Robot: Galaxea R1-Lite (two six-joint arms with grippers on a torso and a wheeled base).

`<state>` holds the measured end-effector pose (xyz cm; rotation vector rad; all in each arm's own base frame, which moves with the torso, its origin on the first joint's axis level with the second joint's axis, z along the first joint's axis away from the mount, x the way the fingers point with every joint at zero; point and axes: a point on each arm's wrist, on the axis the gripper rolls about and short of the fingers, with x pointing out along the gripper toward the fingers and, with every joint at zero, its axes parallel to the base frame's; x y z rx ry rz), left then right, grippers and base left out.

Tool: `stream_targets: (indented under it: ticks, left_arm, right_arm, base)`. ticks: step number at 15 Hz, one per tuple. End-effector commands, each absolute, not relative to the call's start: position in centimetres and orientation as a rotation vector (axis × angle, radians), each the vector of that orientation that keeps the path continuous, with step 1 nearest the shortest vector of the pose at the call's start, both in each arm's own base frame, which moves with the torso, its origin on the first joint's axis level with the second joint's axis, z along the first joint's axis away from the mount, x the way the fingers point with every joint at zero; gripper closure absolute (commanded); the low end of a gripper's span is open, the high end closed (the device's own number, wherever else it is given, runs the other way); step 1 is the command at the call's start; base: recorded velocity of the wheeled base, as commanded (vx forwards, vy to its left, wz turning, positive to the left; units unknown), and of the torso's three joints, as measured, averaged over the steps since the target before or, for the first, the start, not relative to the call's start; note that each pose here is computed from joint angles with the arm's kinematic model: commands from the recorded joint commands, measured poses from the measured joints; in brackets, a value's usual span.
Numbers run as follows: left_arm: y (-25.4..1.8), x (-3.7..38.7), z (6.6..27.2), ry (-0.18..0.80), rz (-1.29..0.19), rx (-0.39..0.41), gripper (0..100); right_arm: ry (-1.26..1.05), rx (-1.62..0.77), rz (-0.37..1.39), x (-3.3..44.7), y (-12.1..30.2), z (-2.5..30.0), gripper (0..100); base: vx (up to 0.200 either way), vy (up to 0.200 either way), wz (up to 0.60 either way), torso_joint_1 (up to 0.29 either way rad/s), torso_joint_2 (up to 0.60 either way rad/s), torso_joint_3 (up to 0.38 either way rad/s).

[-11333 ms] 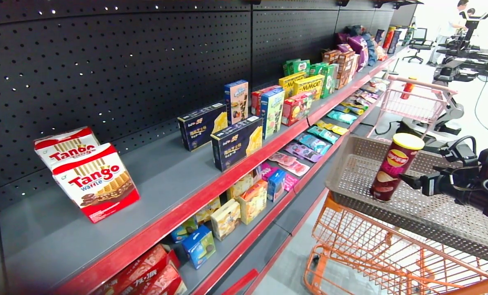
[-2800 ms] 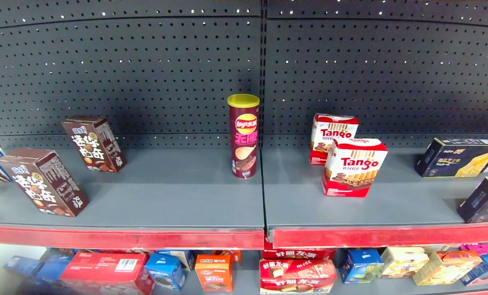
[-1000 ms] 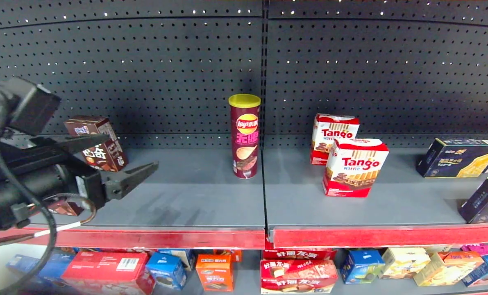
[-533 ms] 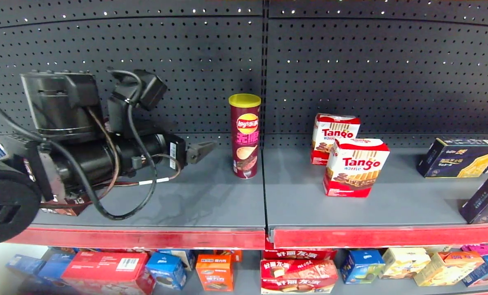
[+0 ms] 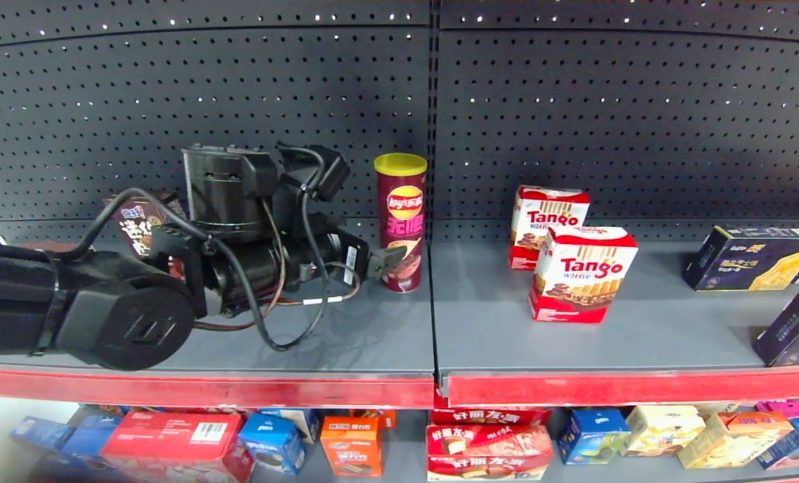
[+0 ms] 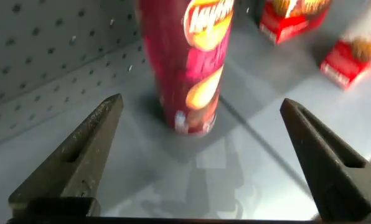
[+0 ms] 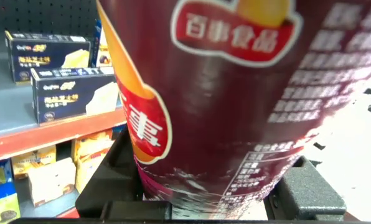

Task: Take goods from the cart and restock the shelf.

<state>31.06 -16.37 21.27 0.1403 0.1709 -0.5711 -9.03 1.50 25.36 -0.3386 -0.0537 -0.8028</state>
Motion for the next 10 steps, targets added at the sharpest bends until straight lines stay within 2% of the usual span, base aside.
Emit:
stream_targets:
  ticks: [1, 3, 10]
  left_arm:
    - [-18.2, 32.5, 20.7, 0.18, -0.565, 0.116, 0]
    - [-18.7, 33.7, 20.6, 0.178, -0.531, 0.079, 0]
    - [-19.7, 36.4, 20.5, 0.145, -0.486, 0.065, 0]
  right_arm:
    - [-0.047, -0.34, -0.803, -8.9, 1.5, 25.3, 100]
    - [-0.044, -0.342, -0.804, -8.9, 1.5, 25.3, 100]
    - [-0.032, -0.345, -0.804, -8.7, 1.4, 25.2, 100]
  base:
    - [0.0, 0.0, 0.0, 0.0, 0.0, 0.0]
    - [0.0, 0.0, 0.0, 0.0, 0.0, 0.0]
    - [0.0, 0.0, 0.0, 0.0, 0.0, 0.0]
